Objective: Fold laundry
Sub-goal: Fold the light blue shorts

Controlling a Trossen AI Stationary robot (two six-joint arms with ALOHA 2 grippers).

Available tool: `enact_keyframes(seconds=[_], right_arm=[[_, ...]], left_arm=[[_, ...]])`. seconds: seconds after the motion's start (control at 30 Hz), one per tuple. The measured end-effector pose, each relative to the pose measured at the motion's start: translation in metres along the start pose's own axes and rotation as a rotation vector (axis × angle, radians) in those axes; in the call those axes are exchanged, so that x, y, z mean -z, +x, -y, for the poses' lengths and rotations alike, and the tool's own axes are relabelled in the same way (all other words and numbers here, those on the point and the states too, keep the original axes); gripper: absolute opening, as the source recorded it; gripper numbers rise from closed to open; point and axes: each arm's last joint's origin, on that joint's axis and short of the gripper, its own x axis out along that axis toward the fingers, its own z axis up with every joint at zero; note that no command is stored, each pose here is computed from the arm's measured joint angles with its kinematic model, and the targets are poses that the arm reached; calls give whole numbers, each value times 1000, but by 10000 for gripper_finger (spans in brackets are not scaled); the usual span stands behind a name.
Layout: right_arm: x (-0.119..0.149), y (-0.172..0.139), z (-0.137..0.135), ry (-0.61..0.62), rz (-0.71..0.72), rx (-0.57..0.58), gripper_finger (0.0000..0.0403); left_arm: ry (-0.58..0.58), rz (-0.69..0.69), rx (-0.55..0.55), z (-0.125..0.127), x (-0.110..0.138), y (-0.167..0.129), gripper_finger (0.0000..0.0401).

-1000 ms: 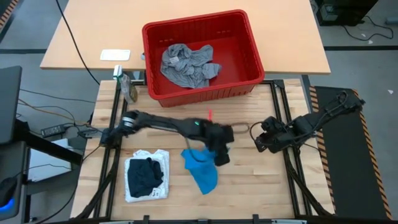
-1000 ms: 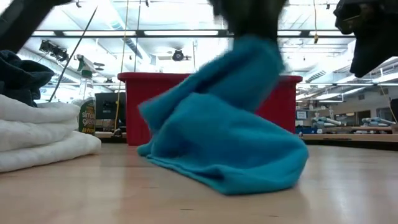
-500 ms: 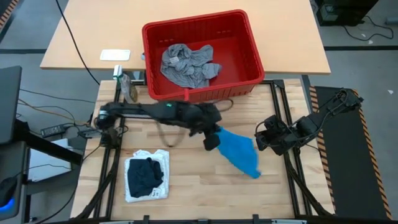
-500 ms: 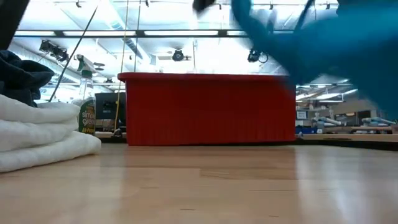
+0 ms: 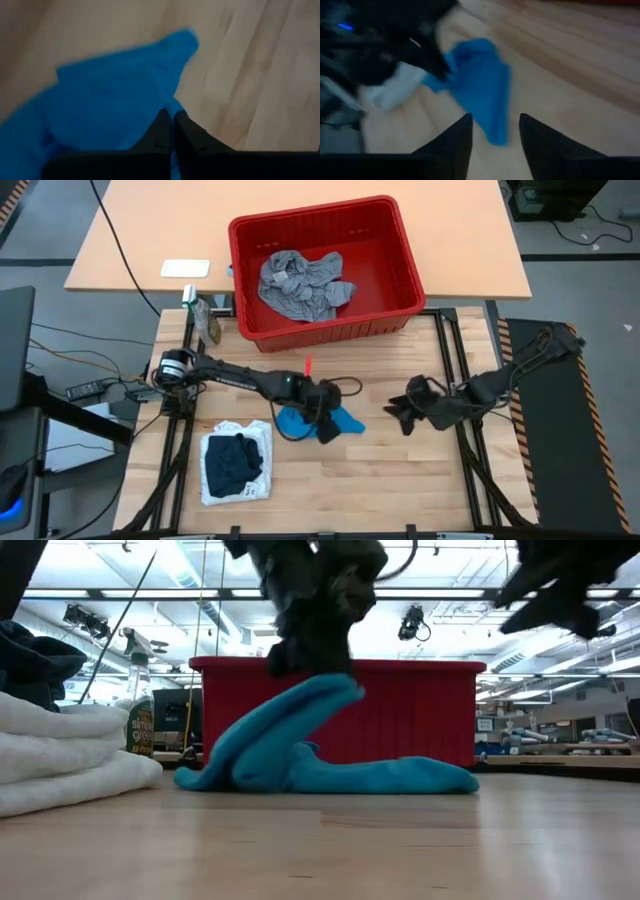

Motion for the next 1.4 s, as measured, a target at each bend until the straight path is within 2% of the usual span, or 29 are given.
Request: enact_keyframes(seconds=[0.1, 0.2, 0.27, 0.33, 0.4, 0.5, 0.57, 0.67, 0.8, 0.87, 0.97, 1.1, 1.17, 1.27, 1.33, 1.4], right_arm=[[9, 30, 5, 41, 81, -66, 203], [14, 59, 18, 66, 110, -83, 212], [15, 78, 26, 42, 88, -74, 207], [14, 95, 32, -18, 49, -63, 194], [10, 113, 32, -90, -5, -106, 176], [3, 138, 29, -171, -114, -179, 147], [4, 155, 27, -201, -171, -176, 129], [6, 177, 26, -212, -230, -128, 105], [14, 195, 28, -144, -318, -44, 67], [17, 197, 27, -88, -347, -15, 39], [21, 192, 24, 13, -402, 5, 9], [27, 166, 11, 131, -483, 31, 12], [30, 151, -1, 183, -535, -21, 11], [38, 133, -16, 228, -619, -80, 16], [39, 122, -23, 219, -599, -111, 30], [35, 115, -27, 187, -496, -108, 51]], left_arm=[[3, -31, 7, 5, 9, 1, 7], [40, 22, 47, 17, 10, -19, 7], [64, 39, 15, 19, 13, -33, 7], [107, 51, -24, 19, 16, -43, 7], [136, 48, -64, 14, 16, -51, 7], [130, 51, -86, 5, 12, -60, 7], [137, 37, -104, 0, 12, -62, 7], [157, 21, -113, -2, 13, -66, 7], [195, 3, -122, -3, 15, -68, 7], [225, 20, -113, -3, 13, -68, 7], [257, 90, -30, -4, 1, -70, 7], [280, 111, 65, -8, -9, -70, 7], [289, 83, 86, -9, -8, -70, 7], [299, -8, 59, -9, 3, -69, 7], [292, -52, 46, -11, 14, -61, 7], [261, -114, 23, -16, 28, -48, 7]])
